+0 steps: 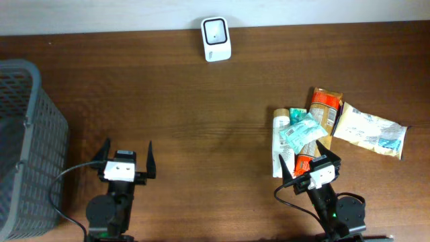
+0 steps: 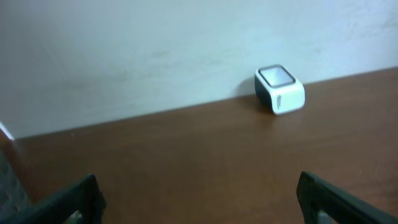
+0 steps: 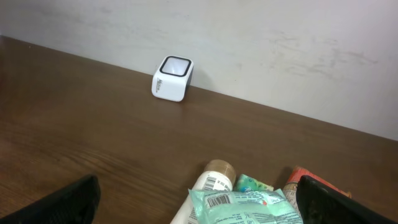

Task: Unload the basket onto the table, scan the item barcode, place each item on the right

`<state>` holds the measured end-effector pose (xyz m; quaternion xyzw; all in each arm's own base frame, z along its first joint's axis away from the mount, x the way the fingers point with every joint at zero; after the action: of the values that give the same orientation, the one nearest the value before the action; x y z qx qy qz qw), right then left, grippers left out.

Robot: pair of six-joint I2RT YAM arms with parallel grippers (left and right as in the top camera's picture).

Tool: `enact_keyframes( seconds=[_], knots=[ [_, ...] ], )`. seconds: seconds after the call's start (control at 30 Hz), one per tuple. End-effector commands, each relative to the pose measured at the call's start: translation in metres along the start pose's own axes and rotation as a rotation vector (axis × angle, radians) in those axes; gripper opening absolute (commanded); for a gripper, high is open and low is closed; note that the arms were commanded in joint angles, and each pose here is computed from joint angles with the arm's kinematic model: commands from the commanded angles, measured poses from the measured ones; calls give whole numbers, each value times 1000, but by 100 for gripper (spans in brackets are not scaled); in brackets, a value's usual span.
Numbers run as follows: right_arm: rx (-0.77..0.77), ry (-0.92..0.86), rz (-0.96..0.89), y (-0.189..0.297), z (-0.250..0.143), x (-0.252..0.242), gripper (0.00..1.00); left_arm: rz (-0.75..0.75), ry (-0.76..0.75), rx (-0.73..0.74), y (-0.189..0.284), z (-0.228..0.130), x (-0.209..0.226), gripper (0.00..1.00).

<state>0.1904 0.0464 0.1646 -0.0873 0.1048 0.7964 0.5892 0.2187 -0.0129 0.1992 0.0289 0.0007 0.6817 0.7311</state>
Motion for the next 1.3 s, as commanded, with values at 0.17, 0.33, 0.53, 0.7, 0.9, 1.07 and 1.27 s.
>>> enact_keyframes(
  seconds=[0.17, 0.33, 0.53, 0.7, 0.9, 1.07, 1.27],
  knots=[
    [4, -15, -8, 0, -3, -1, 99, 16, -35, 15, 13, -34, 0, 99],
    [4, -15, -8, 0, -3, -1, 99, 26, -35, 39, 21, -40, 1, 99],
    [4, -15, -8, 0, -3, -1, 98, 36, -35, 39, 21, -40, 2, 99],
    [4, -15, -8, 0, -3, -1, 99, 36, -35, 39, 21, -40, 2, 99],
    [4, -15, -8, 0, -3, -1, 99, 36, -35, 39, 21, -40, 2, 99],
    [4, -15, -8, 0, -3, -1, 99, 36, -35, 39, 21, -40, 2, 99],
    [4, -15, -8, 0, -3, -1, 99, 36, -35, 39, 21, -40, 2, 99]
  ],
)
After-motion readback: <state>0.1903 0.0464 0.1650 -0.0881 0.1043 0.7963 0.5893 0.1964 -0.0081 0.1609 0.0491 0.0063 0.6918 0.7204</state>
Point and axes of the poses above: each gripper's point midway between its finger pads, its own y axis back along the fingers, its own x axis along the line the jaws close on, z = x × y, the point moved 5 cm from there along y, back along the fingers, and after that the axes turned 7 degrees about y, right-handed, at the moved point
